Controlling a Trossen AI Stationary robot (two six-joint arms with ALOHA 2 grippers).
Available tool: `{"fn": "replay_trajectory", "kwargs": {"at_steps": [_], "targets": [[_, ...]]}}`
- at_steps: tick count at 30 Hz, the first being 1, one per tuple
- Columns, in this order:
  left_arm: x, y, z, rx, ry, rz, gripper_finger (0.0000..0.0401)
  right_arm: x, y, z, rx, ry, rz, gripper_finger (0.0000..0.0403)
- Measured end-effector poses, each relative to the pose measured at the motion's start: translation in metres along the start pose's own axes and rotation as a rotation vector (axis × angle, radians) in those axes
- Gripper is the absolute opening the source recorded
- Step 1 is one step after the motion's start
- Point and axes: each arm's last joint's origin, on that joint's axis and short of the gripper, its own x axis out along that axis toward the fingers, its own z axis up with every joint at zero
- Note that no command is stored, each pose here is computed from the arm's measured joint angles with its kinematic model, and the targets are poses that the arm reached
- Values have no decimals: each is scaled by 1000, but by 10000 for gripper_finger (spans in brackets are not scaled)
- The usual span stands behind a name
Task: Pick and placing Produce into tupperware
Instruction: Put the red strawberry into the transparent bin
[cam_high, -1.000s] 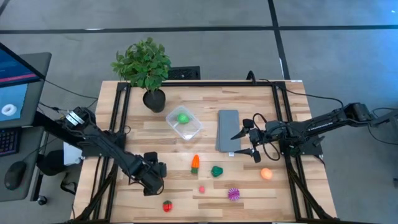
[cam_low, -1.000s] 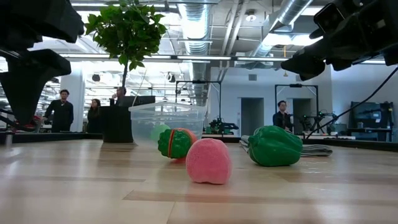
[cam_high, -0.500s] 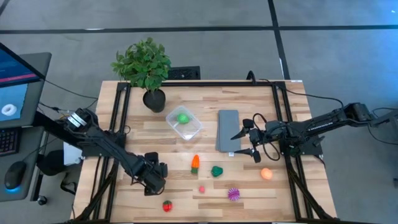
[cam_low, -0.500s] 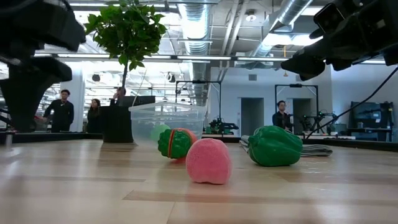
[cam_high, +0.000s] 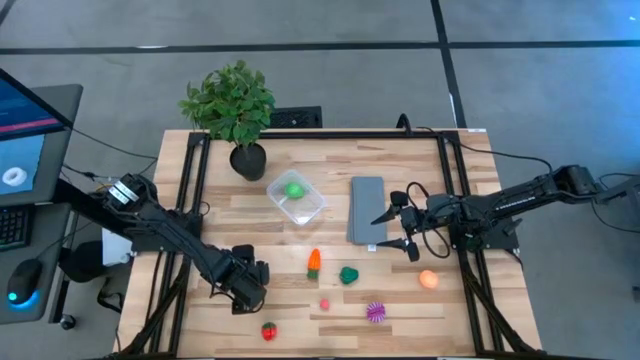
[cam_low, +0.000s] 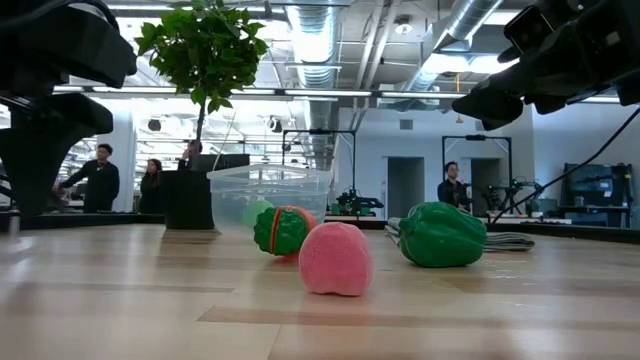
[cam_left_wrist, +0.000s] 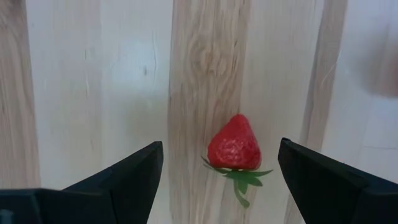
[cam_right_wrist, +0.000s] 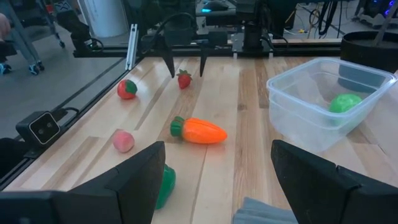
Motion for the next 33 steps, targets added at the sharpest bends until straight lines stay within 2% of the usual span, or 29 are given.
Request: {"fn": "replay_trajectory", "kwargs": {"at_steps": [33], "targets": [[1, -3, -1, -49, -16, 6, 306, 0, 0, 0, 1, 0, 0, 317]]}}
